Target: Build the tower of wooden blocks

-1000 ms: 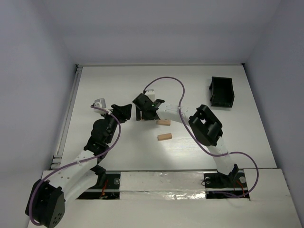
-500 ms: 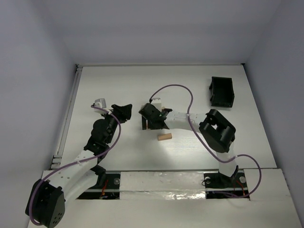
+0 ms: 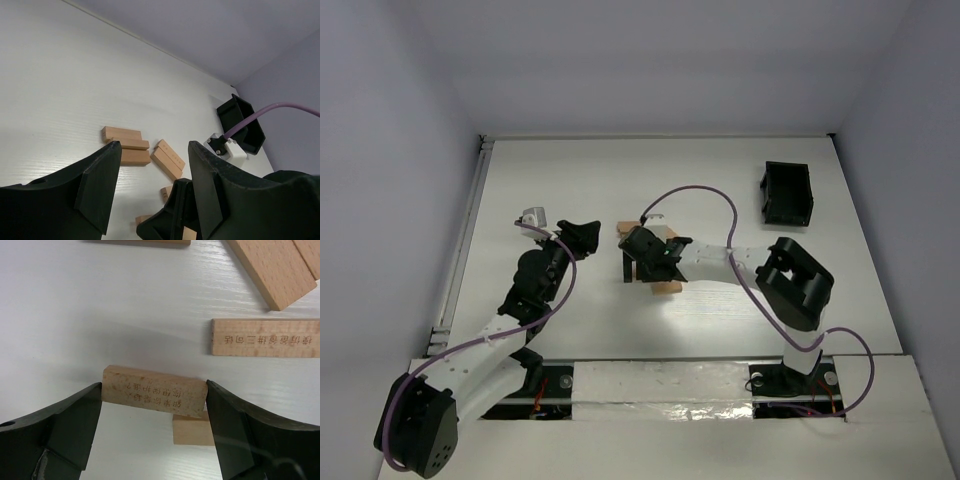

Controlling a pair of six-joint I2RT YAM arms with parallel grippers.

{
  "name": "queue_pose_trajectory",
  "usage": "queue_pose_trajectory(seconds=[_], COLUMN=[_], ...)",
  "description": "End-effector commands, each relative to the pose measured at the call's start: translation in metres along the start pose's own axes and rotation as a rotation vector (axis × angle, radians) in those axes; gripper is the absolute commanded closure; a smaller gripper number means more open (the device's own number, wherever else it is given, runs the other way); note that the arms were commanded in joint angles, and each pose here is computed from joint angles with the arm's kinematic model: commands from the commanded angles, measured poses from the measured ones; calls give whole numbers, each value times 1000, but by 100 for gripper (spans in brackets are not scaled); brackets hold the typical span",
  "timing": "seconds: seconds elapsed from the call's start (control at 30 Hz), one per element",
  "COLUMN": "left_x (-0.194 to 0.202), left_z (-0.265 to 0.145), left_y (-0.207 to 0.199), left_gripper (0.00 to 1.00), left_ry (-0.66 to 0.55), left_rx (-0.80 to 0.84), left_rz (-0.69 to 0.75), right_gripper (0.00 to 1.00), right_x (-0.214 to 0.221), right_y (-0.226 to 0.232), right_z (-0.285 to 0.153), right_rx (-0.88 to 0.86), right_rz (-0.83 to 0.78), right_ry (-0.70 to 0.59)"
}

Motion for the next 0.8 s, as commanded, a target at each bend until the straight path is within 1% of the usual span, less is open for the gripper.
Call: queue_pose_trajectory(seconds=[0.0,0.17,0.27,0.3,0.33,0.4,0.5,0.53,0.67,0.77], left_x=[-8,-9,-9,-8,-8,-8,-8,-8,-8,-8], left_z=[1,1,1,1,1,1,1,1,1,0], left_y=[-10,-11,-10,-9,-9,-10,-9,-9,-9,-9], left_gripper=[47,47,47,48,48,48,48,48,48,48], left_ry=[-35,-38,-38,-36,-37,-36,-36,-37,-37,-38], left_rx=[49,53,51,48,49,50,48,47,45,46], left_rz=[-15,-14,-14,-13,-14,-14,-13,-12,-12,-12], right_gripper=[13,10,6,1,1,1,1,1,1,1], right_x=[-12,-14,-13,-16,-17,-18,-23,-30,-36,-34], right_y=[18,27,27,26,25,22,18,16,3,-12], right_z=[-1,12,14,11,9,4,-12,-23,-42,-42], right_rx=[-36,-26,-26,-25,-21,-14,-41,-55,-28,-7], right_rz=[16,0,1,5,3,4,23,35,45,64], right_ry=[-47,-35,-37,-48,-51,-59,-89,-117,-167,-175])
Point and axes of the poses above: each gripper's point midway between its finger pads, its own z axis out along the fingers, its own y axis along the line the jaws close on, x = y × z, the point moved 8 cm from there along -z, back along the fingers, and after that the axes turned 9 degrees about -z, right-handed, at the moved point
